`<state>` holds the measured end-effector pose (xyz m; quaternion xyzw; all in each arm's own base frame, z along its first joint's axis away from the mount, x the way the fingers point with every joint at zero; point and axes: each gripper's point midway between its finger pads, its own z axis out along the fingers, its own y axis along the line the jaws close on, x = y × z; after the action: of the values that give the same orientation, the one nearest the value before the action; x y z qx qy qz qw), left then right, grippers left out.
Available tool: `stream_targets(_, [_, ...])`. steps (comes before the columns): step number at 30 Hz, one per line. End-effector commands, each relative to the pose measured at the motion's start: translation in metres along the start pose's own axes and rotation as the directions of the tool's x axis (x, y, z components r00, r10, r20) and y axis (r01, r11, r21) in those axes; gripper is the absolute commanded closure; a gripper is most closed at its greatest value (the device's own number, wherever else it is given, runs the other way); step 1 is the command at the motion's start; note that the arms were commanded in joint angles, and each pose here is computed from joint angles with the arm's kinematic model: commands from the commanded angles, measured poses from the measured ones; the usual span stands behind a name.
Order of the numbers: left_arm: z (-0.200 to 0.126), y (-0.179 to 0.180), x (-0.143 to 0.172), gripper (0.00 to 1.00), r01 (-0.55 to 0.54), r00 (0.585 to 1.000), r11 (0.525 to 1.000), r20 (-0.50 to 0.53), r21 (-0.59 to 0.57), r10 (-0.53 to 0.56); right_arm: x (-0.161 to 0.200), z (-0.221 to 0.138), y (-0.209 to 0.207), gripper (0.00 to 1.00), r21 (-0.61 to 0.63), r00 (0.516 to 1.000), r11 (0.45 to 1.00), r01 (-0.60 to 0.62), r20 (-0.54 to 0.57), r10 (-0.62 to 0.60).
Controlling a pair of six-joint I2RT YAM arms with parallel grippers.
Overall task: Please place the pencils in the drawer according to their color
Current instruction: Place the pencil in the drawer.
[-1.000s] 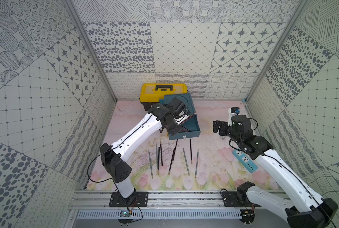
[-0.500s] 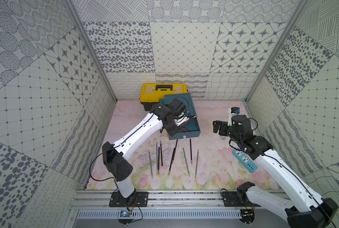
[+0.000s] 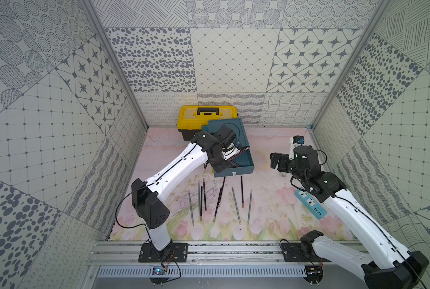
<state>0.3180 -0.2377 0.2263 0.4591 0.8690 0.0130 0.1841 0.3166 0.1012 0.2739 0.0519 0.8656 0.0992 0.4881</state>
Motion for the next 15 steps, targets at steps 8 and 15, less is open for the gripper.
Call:
stream_targets(8, [-0.01,0.004,-0.006,0.65,0.046,0.999,0.999,0.028,-0.007,-0.046,-0.015,-0.007,0.001,0.01,-0.012,0.997,0.999,-0.03,0.068,0.03])
stream_targets(15, [-0.036,0.012,-0.018,0.62,0.138,0.982,0.99,0.135,-0.034,-0.132,-0.015,-0.007,0.0,0.01,-0.005,0.998,1.0,-0.027,0.065,0.027])
